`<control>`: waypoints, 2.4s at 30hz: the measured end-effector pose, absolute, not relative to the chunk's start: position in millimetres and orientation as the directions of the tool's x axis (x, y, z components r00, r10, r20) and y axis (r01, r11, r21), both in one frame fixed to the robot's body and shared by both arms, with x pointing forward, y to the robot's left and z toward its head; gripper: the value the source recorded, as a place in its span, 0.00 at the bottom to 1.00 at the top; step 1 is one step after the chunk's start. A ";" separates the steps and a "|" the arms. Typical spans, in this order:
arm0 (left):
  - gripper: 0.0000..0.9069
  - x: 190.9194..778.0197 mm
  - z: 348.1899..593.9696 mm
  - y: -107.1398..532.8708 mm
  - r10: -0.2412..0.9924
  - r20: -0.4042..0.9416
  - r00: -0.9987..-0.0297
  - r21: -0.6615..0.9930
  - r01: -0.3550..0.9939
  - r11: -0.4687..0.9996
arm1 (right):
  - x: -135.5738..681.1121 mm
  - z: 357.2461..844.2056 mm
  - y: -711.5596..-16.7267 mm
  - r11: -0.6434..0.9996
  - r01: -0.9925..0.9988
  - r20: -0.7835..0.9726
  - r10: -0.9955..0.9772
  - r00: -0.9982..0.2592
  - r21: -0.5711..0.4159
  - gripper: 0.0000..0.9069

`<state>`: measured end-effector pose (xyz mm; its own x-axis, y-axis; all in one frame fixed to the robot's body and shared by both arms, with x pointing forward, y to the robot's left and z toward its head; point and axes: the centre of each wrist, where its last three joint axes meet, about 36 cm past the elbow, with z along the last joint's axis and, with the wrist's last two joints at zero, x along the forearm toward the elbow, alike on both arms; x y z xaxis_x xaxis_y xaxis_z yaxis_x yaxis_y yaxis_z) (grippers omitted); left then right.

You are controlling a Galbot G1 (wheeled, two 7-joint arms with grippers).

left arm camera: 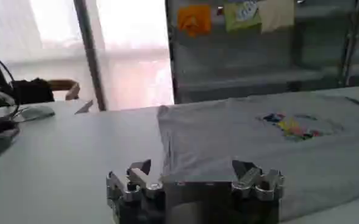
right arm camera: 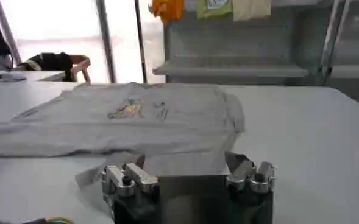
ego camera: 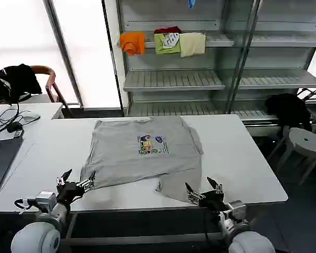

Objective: Fold and organize the clothes.

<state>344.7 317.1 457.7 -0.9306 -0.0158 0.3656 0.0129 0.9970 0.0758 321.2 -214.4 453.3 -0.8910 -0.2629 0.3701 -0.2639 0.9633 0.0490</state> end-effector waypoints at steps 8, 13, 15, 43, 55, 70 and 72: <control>1.00 341.5 444.4 315.4 -0.023 0.401 -0.916 0.065 0.003 0.998 | 321.4 442.5 -212.9 0.968 -0.244 0.397 -0.246 -0.884 0.055 1.00; 1.00 342.6 439.6 318.4 -0.035 0.407 -0.913 0.068 -0.008 0.998 | 323.8 436.7 -209.2 0.969 -0.238 0.407 -0.243 -0.880 0.062 1.00; 0.92 342.9 436.9 319.9 -0.038 0.410 -0.911 0.069 -0.011 0.998 | 325.2 434.9 -207.6 0.969 -0.237 0.410 -0.242 -0.879 0.063 1.00; 0.02 347.7 411.6 323.1 -0.003 0.438 -0.899 0.036 0.014 0.999 | 330.4 426.3 -201.3 0.967 -0.248 0.396 -0.254 -0.883 0.067 0.00; 0.01 360.1 426.4 323.9 0.019 0.334 -0.942 -0.028 0.010 1.000 | 347.4 448.2 -204.0 0.972 -0.222 0.273 -0.234 -0.933 0.076 0.00; 0.01 424.6 456.9 318.5 0.064 0.189 -0.980 -0.133 0.039 0.990 | 447.7 475.2 -189.8 0.973 -0.210 0.153 -0.223 -0.963 0.095 0.00; 0.01 434.5 458.4 319.0 0.061 0.181 -0.982 -0.140 0.035 0.989 | 464.1 477.5 -188.1 0.973 -0.210 0.146 -0.222 -0.964 0.097 0.00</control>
<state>434.5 319.0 458.4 -0.9816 0.0606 0.1809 0.0352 0.9895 -0.1403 464.1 -188.1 477.5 -0.9640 -0.2223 0.1463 -0.2097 0.9730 0.0966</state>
